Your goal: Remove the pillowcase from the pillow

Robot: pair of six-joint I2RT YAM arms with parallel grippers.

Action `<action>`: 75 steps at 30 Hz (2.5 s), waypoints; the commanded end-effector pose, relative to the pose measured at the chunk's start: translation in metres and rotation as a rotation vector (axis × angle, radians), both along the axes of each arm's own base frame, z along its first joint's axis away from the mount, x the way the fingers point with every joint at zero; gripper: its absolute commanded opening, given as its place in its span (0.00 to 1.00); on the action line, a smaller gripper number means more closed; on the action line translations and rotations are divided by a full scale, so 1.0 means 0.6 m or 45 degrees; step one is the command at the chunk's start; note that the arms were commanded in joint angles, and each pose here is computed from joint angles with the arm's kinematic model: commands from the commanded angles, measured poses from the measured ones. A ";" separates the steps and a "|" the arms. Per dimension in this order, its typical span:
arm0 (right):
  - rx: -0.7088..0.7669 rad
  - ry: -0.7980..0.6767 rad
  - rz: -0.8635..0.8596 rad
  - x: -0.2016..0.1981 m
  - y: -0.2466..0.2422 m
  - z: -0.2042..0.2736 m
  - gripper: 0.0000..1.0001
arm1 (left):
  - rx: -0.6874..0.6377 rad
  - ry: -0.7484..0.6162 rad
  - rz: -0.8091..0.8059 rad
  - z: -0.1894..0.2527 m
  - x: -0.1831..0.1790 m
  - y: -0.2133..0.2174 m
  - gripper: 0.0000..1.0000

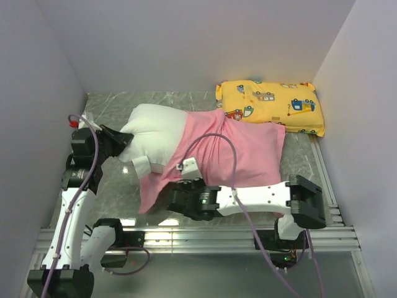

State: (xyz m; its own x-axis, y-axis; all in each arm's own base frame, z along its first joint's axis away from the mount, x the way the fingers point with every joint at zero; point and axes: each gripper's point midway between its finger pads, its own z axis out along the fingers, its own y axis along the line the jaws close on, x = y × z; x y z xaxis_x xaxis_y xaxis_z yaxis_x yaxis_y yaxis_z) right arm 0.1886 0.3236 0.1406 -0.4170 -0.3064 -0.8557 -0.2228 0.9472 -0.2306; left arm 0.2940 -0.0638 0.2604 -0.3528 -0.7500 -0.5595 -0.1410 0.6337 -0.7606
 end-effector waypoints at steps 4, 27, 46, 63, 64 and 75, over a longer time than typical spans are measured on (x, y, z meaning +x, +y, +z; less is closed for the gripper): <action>0.036 0.000 -0.234 -0.015 -0.186 0.008 0.00 | 0.031 -0.333 0.191 0.174 0.066 0.096 0.00; 0.654 0.018 0.202 0.210 -0.077 0.366 0.00 | 0.109 -0.288 0.123 0.168 0.052 0.117 0.52; 0.492 0.568 0.103 0.369 -0.001 -0.064 0.00 | 0.224 -0.215 0.173 0.118 0.036 0.069 0.80; 0.504 0.374 0.116 0.361 -0.032 0.077 0.36 | -0.057 0.191 0.174 -0.161 0.081 -0.010 0.69; 0.517 0.343 0.120 0.356 -0.036 0.101 0.41 | -0.054 0.221 0.174 -0.177 0.084 -0.012 0.51; 0.586 0.087 0.107 0.261 -0.118 0.296 0.67 | -0.068 0.157 0.241 -0.157 0.077 0.003 0.01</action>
State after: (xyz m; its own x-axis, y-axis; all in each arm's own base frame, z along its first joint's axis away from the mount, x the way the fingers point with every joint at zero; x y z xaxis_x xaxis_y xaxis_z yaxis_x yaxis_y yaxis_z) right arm 0.3719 0.2624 0.2857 -0.5154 0.0524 -0.8553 -0.2898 0.9287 0.2315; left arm 0.3480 -0.0648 0.1712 -0.2730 -0.8341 -0.4794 -0.3225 0.5488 -0.7712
